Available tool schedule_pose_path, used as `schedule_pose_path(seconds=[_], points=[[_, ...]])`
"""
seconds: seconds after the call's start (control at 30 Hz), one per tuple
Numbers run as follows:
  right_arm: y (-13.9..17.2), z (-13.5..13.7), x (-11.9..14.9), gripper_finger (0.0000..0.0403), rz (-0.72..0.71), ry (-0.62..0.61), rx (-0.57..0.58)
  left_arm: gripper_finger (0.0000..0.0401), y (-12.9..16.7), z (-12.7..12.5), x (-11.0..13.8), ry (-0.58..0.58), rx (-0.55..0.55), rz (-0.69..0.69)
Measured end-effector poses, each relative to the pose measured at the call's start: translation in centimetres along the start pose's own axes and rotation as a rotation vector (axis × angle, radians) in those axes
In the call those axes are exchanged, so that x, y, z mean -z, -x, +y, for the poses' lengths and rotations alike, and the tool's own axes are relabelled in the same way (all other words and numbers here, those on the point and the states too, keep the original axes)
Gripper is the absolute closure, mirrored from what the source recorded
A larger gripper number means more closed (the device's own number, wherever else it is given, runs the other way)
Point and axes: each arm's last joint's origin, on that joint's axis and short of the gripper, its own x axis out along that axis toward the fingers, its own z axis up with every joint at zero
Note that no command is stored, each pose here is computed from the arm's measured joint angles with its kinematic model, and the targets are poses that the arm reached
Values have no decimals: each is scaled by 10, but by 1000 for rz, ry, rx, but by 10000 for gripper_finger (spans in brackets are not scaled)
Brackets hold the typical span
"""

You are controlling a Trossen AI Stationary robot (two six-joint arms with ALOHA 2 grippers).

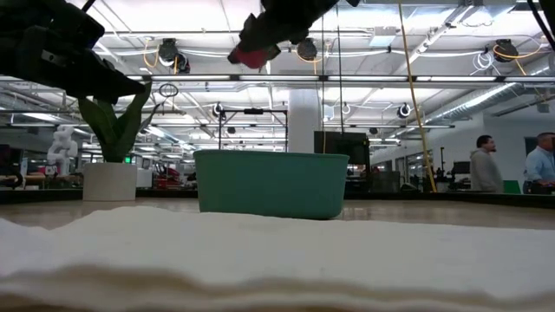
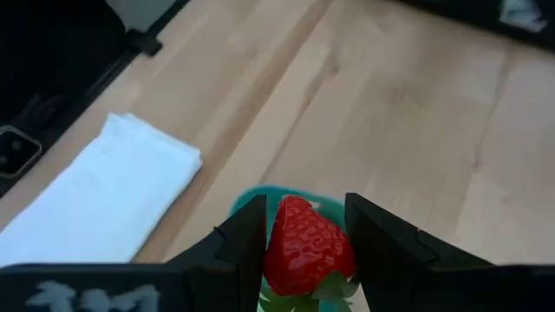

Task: Pick and placing Produce into tupperware
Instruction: Put the red strawberry into the blue bin

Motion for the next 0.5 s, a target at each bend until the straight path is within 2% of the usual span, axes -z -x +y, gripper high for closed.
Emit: schedule_pose_path(seconds=[0.13,0.37,0.5], points=[[-10,2,8,266,-6,-18,-1,396,0,0,0,4,0,1],[-25,0,20,266,-54,-125,15,396,0,0,0,4,0,1],[-32,1,30,266,-23,-188,47,396,0,0,0,3,1,2]])
